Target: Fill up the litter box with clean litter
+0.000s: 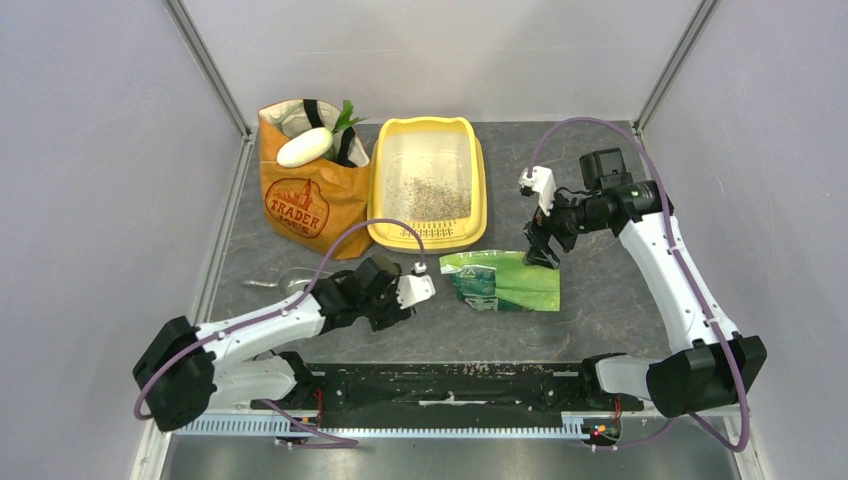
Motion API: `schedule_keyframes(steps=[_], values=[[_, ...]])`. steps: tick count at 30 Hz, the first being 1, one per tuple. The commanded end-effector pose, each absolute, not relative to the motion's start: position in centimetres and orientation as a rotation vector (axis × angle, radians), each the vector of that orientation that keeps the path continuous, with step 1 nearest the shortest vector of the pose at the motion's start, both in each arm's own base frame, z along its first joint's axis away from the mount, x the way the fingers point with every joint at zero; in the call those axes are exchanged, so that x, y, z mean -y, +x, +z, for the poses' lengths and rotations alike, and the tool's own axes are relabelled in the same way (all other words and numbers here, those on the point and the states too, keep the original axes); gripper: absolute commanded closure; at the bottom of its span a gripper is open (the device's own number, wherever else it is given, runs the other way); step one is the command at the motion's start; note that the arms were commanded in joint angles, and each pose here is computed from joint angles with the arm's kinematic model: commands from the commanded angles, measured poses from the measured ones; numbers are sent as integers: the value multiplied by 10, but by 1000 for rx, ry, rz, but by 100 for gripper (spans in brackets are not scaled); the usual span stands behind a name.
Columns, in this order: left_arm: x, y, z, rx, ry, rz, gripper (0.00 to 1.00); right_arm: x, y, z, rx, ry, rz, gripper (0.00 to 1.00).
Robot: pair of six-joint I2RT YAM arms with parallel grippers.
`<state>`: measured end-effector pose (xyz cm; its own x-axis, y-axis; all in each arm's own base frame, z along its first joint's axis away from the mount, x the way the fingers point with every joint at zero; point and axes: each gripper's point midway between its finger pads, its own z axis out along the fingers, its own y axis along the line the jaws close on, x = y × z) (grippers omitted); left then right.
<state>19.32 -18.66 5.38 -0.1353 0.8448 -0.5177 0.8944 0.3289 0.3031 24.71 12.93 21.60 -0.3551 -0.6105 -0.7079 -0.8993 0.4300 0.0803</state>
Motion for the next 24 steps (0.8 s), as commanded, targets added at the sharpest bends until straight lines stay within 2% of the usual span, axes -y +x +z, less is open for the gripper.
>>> schedule_keyframes(steps=[1,5,11,14,19,21,24], values=[[211,206,52,-1920,1458,-44,26,-136,252,250,-2018,-1192,609,8],[219,210,44,-1953,1427,-20,29,-136,253,260,-2006,-1163,594,8],[212,214,28,-1989,1438,58,42,-134,251,264,-1995,-1160,575,7],[207,213,22,-2010,1453,91,57,-134,251,267,-1989,-1157,576,7],[209,214,36,-2004,1414,72,67,-135,251,269,-1979,-1163,575,7],[209,214,42,-1998,1403,66,74,-135,251,270,-1976,-1165,575,7],[206,214,52,-1997,1385,71,92,-136,251,271,-1968,-1166,574,7]])
